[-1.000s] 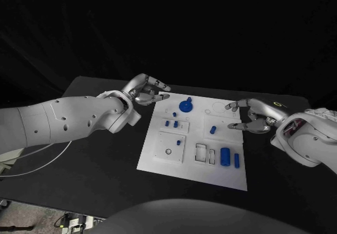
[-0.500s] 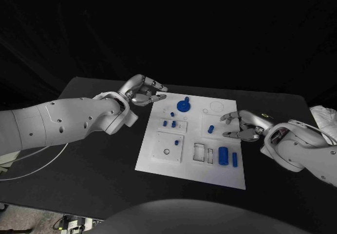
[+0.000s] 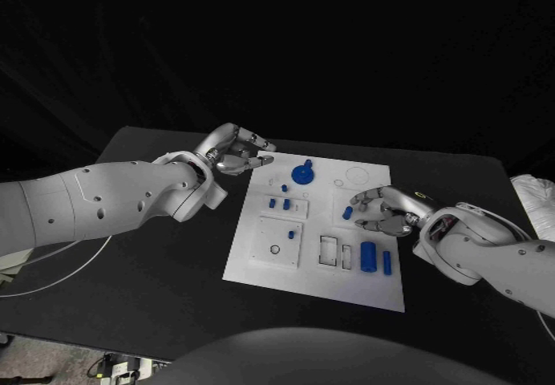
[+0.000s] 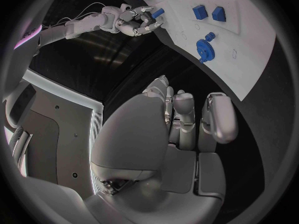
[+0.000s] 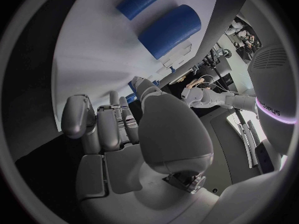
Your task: Assemble the parts on the task board
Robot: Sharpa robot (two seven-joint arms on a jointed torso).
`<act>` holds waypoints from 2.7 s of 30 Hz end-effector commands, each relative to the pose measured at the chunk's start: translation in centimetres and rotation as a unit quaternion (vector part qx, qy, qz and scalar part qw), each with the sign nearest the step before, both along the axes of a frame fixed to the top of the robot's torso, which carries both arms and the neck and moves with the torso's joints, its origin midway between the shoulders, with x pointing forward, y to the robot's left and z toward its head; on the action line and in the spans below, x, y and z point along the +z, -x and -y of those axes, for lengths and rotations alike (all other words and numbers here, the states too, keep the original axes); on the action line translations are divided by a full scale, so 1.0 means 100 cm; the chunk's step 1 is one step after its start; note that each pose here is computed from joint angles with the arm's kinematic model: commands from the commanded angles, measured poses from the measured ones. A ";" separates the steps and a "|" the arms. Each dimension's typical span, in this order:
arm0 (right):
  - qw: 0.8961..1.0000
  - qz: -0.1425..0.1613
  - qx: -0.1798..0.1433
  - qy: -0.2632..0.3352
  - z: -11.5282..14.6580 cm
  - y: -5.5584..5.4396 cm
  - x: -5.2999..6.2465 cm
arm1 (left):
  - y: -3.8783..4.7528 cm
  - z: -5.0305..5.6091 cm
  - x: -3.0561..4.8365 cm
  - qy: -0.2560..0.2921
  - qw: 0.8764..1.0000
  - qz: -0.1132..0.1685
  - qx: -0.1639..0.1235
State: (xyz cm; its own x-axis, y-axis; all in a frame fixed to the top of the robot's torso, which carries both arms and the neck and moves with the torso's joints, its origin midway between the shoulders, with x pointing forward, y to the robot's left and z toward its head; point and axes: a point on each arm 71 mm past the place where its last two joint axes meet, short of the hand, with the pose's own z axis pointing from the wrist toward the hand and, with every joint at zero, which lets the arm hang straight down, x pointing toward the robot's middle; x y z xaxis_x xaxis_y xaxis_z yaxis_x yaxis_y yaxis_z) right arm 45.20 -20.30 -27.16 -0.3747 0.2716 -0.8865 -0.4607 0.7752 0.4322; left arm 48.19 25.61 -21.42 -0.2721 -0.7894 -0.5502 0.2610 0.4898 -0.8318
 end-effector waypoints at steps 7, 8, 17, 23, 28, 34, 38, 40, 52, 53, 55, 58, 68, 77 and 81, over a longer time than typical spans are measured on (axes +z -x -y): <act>1.000 0.001 0.016 -0.018 -0.013 -0.001 -0.003 | 0.0005 0.003 -0.0007 0.005 1.000 -0.006 -0.012; 1.000 0.001 0.016 -0.019 -0.014 -0.001 -0.003 | 0.0005 0.003 -0.0008 0.004 1.000 -0.006 -0.012; 0.999 0.003 0.021 -0.025 -0.023 -0.004 -0.004 | 0.0004 0.004 -0.0019 0.002 1.000 -0.011 -0.014; 0.999 0.002 0.021 -0.024 -0.025 -0.005 -0.005 | 0.0002 0.005 -0.0028 0.001 1.000 -0.014 -0.016; 0.999 0.006 0.017 -0.031 -0.024 -0.005 -0.005 | 0.0012 0.005 -0.0057 -0.001 1.000 -0.018 -0.017; 0.999 0.014 0.010 -0.049 -0.020 -0.004 -0.001 | 0.0025 0.005 -0.0097 -0.001 1.000 -0.022 -0.017; 0.998 0.017 0.006 -0.063 -0.018 0.000 0.006 | 0.0027 0.006 -0.0111 -0.001 1.000 -0.023 -0.017; 0.997 0.015 0.003 -0.071 -0.017 0.000 0.010 | 0.0026 0.006 -0.0113 -0.001 1.000 -0.023 -0.017; 0.994 -0.024 0.018 -0.108 -0.032 0.007 0.058 | 0.0001 0.008 -0.0132 -0.003 1.000 -0.024 -0.017; 0.994 -0.030 0.027 -0.106 -0.038 0.008 0.059 | -0.0003 0.009 -0.0135 -0.003 1.000 -0.024 -0.017; 0.994 -0.039 0.048 -0.095 -0.050 0.012 0.059 | -0.0010 0.009 -0.0144 -0.003 1.000 -0.024 -0.018; 0.993 -0.045 0.081 -0.070 -0.069 0.019 0.057 | -0.0018 0.011 -0.0166 -0.003 0.999 -0.025 -0.020; 0.984 -0.066 0.163 -0.003 -0.127 0.036 0.038 | -0.0035 0.015 -0.0190 -0.003 0.999 -0.026 -0.025; 0.975 -0.071 0.208 0.043 -0.166 0.046 0.028 | -0.0045 0.020 -0.0193 -0.002 0.999 -0.025 -0.027; 0.972 -0.063 0.218 0.063 -0.175 0.050 0.023 | -0.0048 0.021 -0.0194 -0.002 0.999 -0.025 -0.028</act>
State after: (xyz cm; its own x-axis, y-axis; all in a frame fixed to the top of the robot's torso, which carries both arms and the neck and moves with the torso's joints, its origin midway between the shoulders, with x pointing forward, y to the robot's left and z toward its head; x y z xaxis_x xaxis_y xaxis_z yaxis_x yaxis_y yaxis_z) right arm 40.38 -2.86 -24.20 -0.5634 0.0526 -0.8245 -0.6757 0.5449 0.4965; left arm 48.71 23.81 -23.39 -0.3285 -0.7734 -0.5421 0.2365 0.4883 -0.8400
